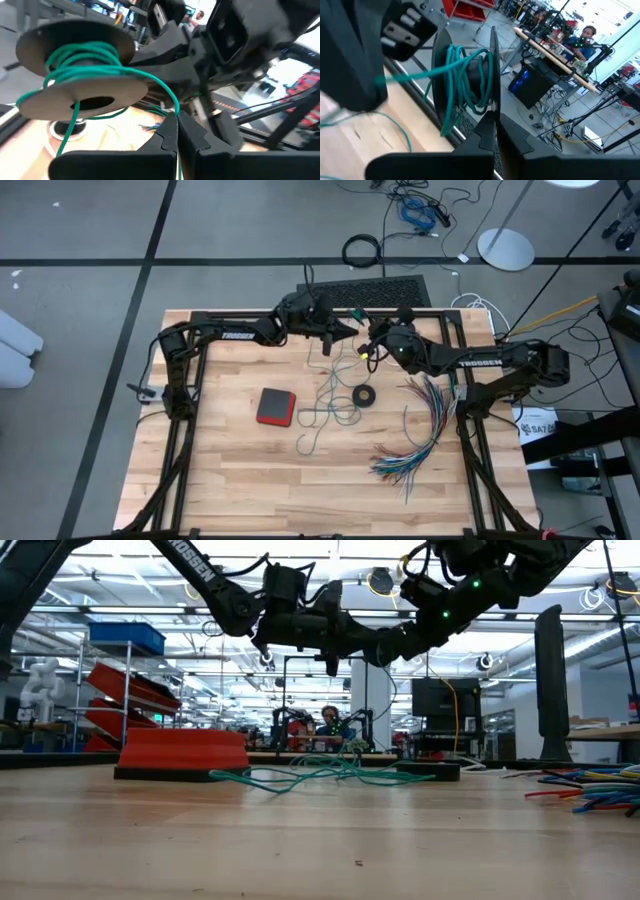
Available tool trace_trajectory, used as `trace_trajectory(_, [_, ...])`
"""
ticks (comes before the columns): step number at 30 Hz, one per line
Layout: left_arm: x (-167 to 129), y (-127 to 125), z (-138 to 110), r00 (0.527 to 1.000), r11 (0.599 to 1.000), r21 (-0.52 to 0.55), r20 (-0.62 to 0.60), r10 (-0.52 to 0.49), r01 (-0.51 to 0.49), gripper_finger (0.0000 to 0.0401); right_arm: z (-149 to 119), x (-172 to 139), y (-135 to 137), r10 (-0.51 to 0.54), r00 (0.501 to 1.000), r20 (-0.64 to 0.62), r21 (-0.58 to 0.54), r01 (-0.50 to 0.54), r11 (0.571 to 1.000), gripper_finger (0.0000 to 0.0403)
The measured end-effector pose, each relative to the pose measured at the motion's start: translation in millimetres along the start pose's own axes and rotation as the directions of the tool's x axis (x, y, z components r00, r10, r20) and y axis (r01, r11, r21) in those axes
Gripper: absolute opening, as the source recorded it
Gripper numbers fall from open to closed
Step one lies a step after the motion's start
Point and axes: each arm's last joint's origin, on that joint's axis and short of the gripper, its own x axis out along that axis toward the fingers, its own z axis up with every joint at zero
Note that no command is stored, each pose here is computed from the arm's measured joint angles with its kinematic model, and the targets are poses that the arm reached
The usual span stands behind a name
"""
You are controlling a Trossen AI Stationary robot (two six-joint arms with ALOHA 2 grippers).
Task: Coiling cords
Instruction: Coil the green wire cable on the spool
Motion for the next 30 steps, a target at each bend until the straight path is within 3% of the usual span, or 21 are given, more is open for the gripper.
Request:
trace_trajectory(17, [18, -24, -6, 0.979, 0.966, 0.161, 0.075, 0.192, -0.202, 0.0027, 13, -1, -3, 0.0, 0.993, 0.118, 0.114, -0.014, 0.993, 0.0])
trace_trajectory(30, [24, -14, -21, 0.974, 0.938, 0.264, 0.067, 0.216, -0.226, 0.003, 19, -2, -5, 0.018, 0.984, 0.178, 0.17, -0.049, 0.984, 0.0])
